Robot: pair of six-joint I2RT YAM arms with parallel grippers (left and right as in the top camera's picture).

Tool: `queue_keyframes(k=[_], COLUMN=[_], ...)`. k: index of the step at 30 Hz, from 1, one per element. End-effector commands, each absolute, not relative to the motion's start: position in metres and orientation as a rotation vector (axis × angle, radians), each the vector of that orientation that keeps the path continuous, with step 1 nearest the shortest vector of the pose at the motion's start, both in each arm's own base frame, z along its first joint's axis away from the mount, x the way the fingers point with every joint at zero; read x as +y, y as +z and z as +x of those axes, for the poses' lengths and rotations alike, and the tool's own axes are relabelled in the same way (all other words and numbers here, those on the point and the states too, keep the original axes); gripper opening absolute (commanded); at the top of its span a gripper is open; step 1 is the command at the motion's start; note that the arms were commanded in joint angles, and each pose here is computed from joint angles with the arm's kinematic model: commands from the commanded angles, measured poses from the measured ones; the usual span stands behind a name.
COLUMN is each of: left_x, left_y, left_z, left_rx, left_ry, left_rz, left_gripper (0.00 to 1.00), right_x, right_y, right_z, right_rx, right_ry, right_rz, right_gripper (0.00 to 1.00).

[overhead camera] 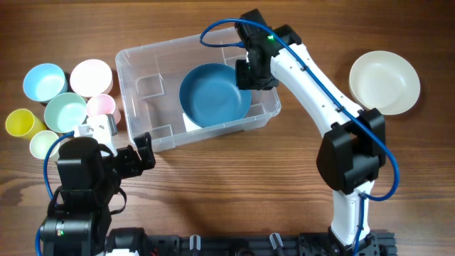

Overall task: Pack container
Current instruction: 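Carry the teal plate over and stack it in the container, then move the right gripper to the cream plate and grasp its rim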

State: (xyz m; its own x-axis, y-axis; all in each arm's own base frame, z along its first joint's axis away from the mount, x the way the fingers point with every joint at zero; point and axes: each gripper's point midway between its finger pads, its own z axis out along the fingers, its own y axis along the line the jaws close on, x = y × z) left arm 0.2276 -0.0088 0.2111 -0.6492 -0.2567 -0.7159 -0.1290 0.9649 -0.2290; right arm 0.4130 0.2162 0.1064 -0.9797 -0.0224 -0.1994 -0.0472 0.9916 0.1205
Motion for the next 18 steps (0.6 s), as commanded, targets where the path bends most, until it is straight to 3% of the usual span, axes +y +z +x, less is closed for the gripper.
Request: queue_keyframes(k=[1,4,7,10,13,18], left_x=[-0.011,-0.011,-0.011,-0.011,-0.011,-0.011], left_y=[0.219,0.219,0.219,0.219,0.219,0.218], left_z=[0.229,0.229,0.229,0.229,0.229,0.228], left_rx=[2.262,2.262,2.262,2.262,2.264,2.265], left_ry=[-0.224,-0.224,-0.224,-0.224,-0.224,-0.224], left_rz=[-0.273,-0.273,-0.273,-0.273,-0.273,-0.273], left_gripper=[1.0,1.0,1.0,1.0,1.0,1.0], right_x=[0.172,0.087,-0.008,-0.062,-0.102,-0.116], right_y=[0.19,0.254,0.26,0.231,0.171,0.091], right_z=[0.433,0.44,0.434,0.432,0.428,0.422], right_rx=[2.7,2.519,2.5,2.602,2.766,2.981], right_ry=[0.14,0.107,0.029,-0.077,-0.147,-0.153], right_rz=[0.181,0.438,0.635,0.594,0.647,0.671], right_gripper=[0.39,0.4,0.44,0.45,0.49,0.49])
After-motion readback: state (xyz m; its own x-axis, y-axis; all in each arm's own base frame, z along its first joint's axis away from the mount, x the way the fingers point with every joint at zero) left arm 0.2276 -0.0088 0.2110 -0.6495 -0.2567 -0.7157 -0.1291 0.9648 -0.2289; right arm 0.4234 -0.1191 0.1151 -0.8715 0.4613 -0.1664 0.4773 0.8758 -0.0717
